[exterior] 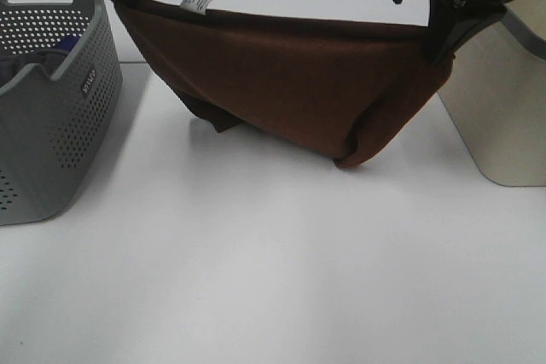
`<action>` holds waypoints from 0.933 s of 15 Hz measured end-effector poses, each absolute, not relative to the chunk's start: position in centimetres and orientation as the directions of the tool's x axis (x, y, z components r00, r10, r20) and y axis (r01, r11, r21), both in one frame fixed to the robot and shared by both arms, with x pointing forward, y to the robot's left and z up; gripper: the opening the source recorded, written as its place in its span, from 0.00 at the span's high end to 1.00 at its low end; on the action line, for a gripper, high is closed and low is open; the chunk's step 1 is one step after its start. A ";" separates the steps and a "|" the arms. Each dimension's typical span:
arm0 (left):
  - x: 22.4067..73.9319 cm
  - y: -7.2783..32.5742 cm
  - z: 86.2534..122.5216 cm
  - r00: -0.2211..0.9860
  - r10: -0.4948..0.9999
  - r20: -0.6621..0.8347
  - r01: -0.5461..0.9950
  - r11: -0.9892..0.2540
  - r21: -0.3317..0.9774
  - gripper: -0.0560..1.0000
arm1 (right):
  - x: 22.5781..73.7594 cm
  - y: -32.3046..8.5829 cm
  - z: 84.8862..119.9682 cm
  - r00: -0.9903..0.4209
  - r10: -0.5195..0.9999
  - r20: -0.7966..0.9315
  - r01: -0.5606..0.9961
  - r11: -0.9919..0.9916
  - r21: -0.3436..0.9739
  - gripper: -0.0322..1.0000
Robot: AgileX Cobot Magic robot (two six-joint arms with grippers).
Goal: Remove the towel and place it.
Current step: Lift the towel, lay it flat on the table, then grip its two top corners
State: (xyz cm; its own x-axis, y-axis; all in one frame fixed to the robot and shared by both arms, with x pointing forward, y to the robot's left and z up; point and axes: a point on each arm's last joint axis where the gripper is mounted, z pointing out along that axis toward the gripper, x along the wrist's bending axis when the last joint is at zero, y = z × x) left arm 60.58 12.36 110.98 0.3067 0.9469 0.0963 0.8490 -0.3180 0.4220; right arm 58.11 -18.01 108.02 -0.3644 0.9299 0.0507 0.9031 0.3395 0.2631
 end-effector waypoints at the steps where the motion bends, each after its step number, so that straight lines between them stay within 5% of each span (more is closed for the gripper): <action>1: 59.1 12.3 110.7 0.310 0.946 0.092 0.858 -0.320 0.400 0.95 | 56.9 -18.2 107.8 -0.369 0.927 0.072 0.907 0.342 0.244 0.97; 14: 41.6 10.5 103.4 0.388 0.922 -0.015 0.921 -0.386 0.049 0.95 | 40.9 -21.9 102.3 -0.318 0.914 0.252 0.946 0.325 0.017 0.97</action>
State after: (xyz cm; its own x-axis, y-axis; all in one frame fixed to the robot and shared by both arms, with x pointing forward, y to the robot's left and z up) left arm 41.58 10.48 103.39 0.3876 0.9217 -0.0152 0.9210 -0.3865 0.0493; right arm 40.89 -21.86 102.26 -0.3184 0.9138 0.2523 0.9456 0.3247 0.0172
